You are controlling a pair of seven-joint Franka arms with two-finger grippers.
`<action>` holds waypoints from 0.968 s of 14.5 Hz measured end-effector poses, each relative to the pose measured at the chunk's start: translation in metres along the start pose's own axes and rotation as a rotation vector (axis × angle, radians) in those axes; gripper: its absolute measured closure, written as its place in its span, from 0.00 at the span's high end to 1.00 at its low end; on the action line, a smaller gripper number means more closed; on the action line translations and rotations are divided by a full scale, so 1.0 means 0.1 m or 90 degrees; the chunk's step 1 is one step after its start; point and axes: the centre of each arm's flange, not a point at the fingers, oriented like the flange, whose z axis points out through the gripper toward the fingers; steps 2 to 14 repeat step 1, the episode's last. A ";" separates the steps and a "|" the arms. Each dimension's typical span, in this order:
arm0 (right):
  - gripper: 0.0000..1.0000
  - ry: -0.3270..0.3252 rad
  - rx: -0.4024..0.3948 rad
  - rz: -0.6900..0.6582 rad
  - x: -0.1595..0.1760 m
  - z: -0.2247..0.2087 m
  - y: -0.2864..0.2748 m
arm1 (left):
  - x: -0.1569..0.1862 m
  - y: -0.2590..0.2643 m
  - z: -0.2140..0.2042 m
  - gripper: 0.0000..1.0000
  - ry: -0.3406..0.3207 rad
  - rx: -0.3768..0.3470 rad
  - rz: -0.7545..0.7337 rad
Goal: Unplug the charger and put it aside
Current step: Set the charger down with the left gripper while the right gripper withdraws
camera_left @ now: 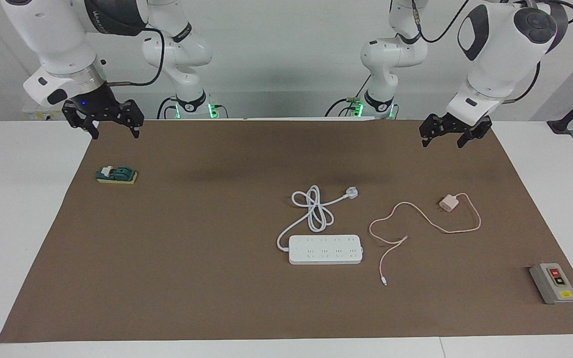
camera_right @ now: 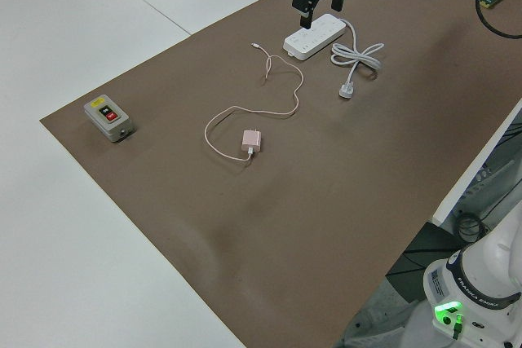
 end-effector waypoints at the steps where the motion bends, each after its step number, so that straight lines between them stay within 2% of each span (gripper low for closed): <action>1: 1.00 0.000 0.000 0.000 0.00 0.00 0.00 | 0.00 0.00 0.00 1.00 0.000 0.000 0.000; 14: 1.00 0.000 0.000 0.000 0.00 0.00 0.00 | 0.00 0.00 0.00 1.00 0.000 0.000 0.000</action>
